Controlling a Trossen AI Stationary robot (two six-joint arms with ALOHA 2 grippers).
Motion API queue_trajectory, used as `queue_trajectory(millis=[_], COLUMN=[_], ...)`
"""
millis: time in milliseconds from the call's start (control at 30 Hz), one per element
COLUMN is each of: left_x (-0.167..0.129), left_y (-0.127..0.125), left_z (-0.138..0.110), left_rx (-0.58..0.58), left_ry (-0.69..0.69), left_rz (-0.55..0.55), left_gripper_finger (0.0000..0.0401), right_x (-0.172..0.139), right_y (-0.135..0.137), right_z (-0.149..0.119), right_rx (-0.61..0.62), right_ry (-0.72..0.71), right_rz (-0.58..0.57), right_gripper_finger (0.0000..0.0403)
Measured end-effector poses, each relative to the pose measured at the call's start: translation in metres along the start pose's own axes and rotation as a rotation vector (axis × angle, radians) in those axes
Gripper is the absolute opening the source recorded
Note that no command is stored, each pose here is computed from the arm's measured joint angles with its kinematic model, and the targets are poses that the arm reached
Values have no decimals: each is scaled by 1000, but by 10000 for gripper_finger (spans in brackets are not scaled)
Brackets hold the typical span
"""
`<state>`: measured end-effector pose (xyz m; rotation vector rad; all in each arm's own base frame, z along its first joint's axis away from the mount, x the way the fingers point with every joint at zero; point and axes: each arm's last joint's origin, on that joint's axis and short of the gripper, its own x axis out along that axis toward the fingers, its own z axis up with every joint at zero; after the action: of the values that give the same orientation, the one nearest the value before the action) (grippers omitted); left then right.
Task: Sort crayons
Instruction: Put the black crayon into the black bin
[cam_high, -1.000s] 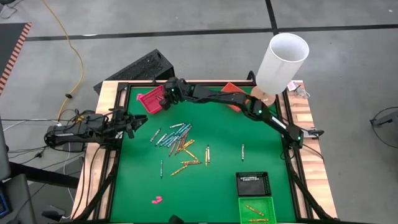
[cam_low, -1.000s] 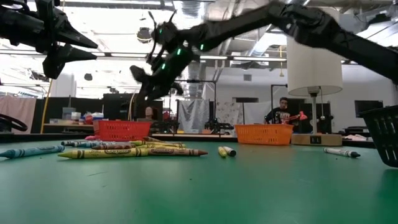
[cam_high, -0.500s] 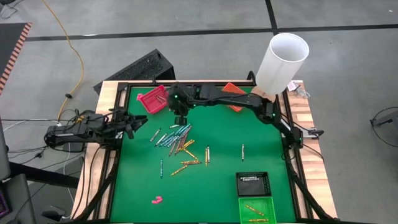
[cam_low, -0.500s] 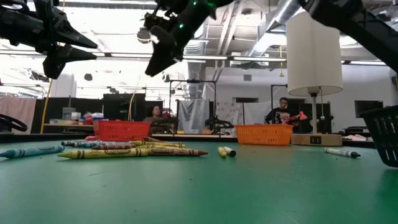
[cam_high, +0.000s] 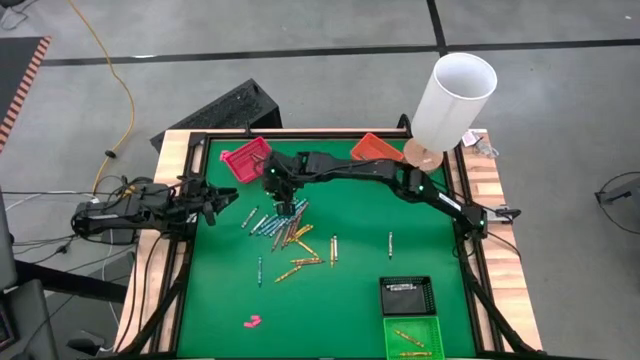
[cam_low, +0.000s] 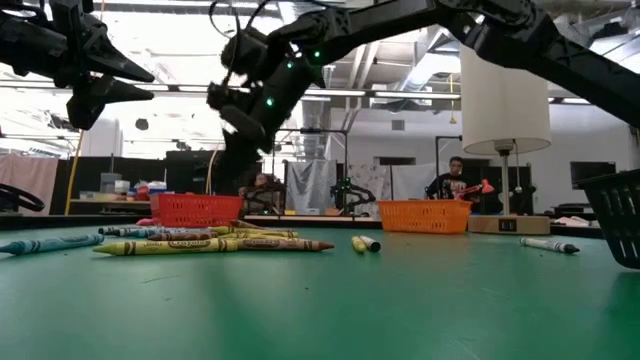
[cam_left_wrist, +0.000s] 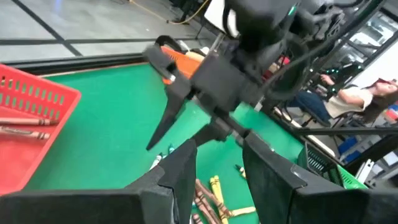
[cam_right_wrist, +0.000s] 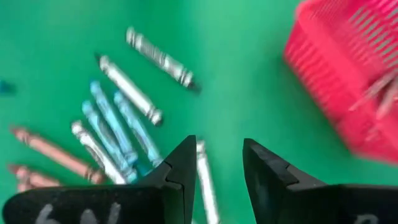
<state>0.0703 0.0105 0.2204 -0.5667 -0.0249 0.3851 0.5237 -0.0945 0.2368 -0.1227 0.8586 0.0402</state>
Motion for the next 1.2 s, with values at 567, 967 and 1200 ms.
queue_trajectory(millis=[567, 967, 1200], left_x=[0, 0, 0], left_y=[1, 1, 1], left_z=[-1, -2, -2], left_rx=[7, 10, 9], left_ry=[10, 13, 13], left_rz=[12, 17, 17], left_gripper_finger=[120, 120, 120], right_x=[26, 42, 41], right_y=[-1, 1, -5], right_z=[-20, -40, -41], right_rx=[-5, 2, 7], right_ry=[83, 153, 151], right_rz=[48, 49, 14], right_gripper_finger=[125, 125, 124])
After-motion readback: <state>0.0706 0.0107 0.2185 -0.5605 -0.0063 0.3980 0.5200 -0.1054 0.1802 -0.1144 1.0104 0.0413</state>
